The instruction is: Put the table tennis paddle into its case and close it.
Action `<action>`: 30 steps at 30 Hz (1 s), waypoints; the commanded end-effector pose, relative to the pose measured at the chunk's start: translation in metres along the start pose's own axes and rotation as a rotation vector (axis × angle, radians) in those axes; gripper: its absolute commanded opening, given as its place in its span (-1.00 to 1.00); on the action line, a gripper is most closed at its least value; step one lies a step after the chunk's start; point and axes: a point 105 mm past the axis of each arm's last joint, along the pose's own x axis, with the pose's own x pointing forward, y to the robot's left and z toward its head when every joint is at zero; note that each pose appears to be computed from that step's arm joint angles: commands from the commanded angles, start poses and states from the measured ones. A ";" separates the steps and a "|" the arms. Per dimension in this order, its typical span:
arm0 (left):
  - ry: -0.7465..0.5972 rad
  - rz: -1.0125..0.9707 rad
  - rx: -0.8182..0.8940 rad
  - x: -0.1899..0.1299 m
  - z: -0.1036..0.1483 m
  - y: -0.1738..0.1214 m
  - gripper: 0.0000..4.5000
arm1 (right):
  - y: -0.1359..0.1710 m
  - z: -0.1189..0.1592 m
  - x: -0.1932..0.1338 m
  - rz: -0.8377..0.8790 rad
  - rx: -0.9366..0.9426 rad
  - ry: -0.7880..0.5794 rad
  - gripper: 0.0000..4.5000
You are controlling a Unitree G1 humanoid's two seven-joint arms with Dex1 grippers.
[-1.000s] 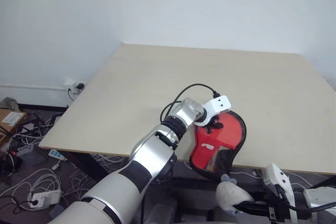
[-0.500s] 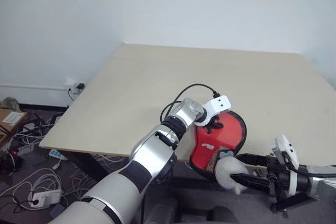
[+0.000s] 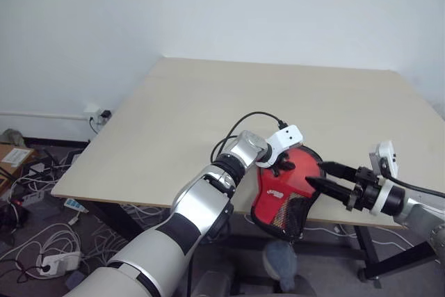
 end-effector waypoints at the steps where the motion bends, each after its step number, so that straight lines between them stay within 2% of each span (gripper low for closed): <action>1: -0.033 -0.002 -0.059 -0.002 0.010 0.001 -0.22 | -0.024 0.015 0.002 -0.141 -0.031 -0.057 0.71; 5: -0.087 0.011 -0.112 -0.015 0.022 0.013 -0.22 | -0.046 0.014 0.007 -0.252 -0.006 -0.054 0.71; 11: -0.174 0.011 -0.160 -0.046 0.042 0.035 -0.22 | -0.079 -0.018 0.017 -0.384 0.175 0.149 0.71; 14: -0.194 -0.003 -0.193 -0.067 0.043 0.045 -0.22 | -0.087 -0.023 0.021 -0.404 0.234 0.185 0.71; 23: -0.037 0.006 -0.233 -0.105 -0.013 0.051 -0.22 | -0.106 -0.026 0.038 -0.463 0.299 0.221 0.71; 30: -0.004 0.043 -0.288 -0.115 -0.044 0.043 -0.22 | -0.113 -0.025 0.033 -0.478 0.385 0.218 0.71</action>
